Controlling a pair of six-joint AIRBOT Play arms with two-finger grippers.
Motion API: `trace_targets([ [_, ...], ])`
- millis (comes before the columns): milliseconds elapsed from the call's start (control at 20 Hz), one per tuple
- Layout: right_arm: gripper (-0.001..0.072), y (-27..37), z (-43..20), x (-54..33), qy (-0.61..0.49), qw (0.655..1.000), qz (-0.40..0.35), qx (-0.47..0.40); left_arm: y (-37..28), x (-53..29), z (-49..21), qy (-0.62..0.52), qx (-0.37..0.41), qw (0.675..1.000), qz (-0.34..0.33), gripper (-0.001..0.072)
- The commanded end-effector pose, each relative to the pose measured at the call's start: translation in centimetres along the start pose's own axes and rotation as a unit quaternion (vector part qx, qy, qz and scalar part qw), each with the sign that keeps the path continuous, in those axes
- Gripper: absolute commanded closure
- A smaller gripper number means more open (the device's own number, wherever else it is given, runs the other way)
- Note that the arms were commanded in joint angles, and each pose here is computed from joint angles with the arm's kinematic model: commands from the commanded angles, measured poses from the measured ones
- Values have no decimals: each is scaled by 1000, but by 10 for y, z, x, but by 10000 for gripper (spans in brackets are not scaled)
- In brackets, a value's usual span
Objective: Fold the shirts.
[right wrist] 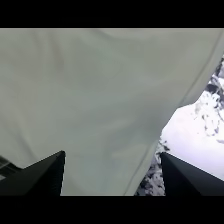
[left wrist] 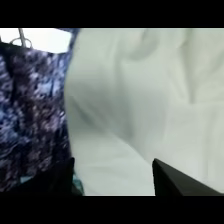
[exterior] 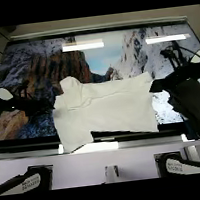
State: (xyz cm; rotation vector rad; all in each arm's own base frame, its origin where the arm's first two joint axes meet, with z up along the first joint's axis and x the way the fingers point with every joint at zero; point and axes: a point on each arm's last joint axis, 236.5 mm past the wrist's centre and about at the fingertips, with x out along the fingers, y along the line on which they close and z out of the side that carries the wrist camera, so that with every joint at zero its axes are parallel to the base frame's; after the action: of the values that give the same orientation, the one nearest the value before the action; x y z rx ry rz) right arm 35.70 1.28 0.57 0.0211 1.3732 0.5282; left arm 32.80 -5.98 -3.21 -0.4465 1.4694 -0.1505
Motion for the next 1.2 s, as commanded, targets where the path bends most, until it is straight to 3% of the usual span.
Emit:
trace_targets([
  [0,123,19,-53,17,80,996,47,3,43,8,-44,81,-19,996,35,157],
  [200,117,20,-66,13,84,996,30,1,37,38,-55,83,-27,996,14,177],
  [500,51,-7,-94,5,139,990,-35,13,26,64,-49,77,-8,997,-2,187],
  [600,50,-6,-103,11,150,988,-31,25,25,71,-47,76,-6,997,-1,278],
  [750,39,3,-132,31,187,982,-7,41,25,75,-49,83,-4,997,-1,606],
  [800,40,7,-143,39,199,979,2,54,22,74,-49,84,9,996,-8,674],
  [1150,43,9,-169,72,205,975,3,87,6,57,-45,59,35,997,-30,678],
])
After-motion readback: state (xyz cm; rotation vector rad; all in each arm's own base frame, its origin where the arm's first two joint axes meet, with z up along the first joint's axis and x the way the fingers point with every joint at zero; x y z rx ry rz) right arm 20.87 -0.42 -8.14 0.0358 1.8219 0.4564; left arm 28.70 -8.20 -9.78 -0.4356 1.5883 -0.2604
